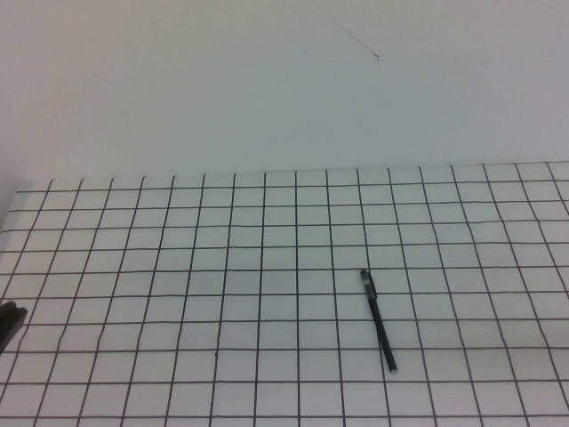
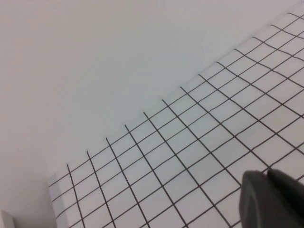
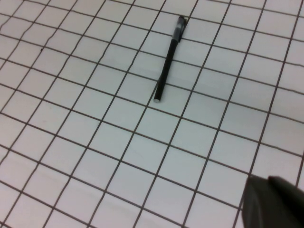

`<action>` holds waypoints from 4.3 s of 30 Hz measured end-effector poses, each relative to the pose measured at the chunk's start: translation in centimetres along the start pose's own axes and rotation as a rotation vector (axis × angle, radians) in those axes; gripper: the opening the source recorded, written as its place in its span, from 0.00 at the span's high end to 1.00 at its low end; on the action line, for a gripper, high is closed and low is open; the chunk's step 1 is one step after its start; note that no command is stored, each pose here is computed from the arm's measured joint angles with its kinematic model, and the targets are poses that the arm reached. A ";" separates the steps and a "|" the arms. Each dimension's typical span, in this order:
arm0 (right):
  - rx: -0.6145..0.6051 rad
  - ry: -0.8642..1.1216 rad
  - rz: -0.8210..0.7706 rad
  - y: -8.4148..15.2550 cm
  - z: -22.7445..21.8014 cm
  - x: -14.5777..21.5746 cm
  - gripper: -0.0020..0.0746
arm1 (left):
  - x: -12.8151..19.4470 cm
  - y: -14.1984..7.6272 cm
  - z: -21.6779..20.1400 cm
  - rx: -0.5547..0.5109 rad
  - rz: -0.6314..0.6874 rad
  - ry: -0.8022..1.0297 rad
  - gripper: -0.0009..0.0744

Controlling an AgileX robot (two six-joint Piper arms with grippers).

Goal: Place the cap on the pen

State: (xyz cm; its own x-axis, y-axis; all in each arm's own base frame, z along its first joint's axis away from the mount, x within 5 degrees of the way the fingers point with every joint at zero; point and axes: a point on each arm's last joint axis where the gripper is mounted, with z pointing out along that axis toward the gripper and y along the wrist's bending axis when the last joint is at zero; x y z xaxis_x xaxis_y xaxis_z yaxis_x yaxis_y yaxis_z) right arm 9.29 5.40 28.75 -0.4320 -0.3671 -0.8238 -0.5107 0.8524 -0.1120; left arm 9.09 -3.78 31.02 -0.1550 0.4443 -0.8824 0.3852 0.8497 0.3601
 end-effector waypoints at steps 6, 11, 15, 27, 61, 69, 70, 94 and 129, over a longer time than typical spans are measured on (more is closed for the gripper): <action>0.000 -0.006 -0.002 0.0 0.0 -0.1 0.98 | 0.1 0.1 0.0 -0.007 0.000 0.009 0.99; 0.004 -0.007 -0.007 0.0 0.0 -0.1 0.98 | 0.1 0.1 0.0 -0.007 0.000 0.009 0.99; 0.007 0.007 -0.007 -0.1 0.0 0.1 0.98 | 0.1 0.1 0.0 -0.007 0.000 0.009 0.99; 0.013 0.034 -0.007 -0.1 0.0 0.3 0.98 | 0.1 0.1 0.0 -0.007 0.000 0.009 0.99; 0.692 -0.324 0.184 -2.9 -2.3 9.9 0.98 | 1.7 3.9 -2.9 -0.323 -0.175 0.019 0.99; 0.664 -0.420 0.166 -2.7 -2.0 9.3 0.98 | 2.6 4.5 -6.7 -0.406 -0.643 -0.183 0.99; 0.647 -0.430 0.153 -2.6 -1.8 9.5 0.98 | 2.7 4.3 -7.0 -0.399 -0.697 -0.201 0.99; 0.555 -0.264 0.173 -1.9 0.6 12.5 0.98 | 7.2 1.0 -6.9 -0.583 -0.892 -0.135 0.99; 0.555 -0.263 0.170 -1.9 0.6 12.5 0.98 | 14.5 -2.9 -0.4 -0.372 -0.518 -0.025 0.99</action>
State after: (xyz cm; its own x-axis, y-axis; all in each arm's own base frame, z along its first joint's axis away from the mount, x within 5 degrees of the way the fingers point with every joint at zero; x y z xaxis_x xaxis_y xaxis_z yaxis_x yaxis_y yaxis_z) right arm 5.30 -0.58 18.38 -0.2400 -0.1665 -0.9564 0.0407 0.9826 -0.1812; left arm 5.36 0.32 17.36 -0.2135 -0.0540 -0.9754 -0.0761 0.9964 -0.0385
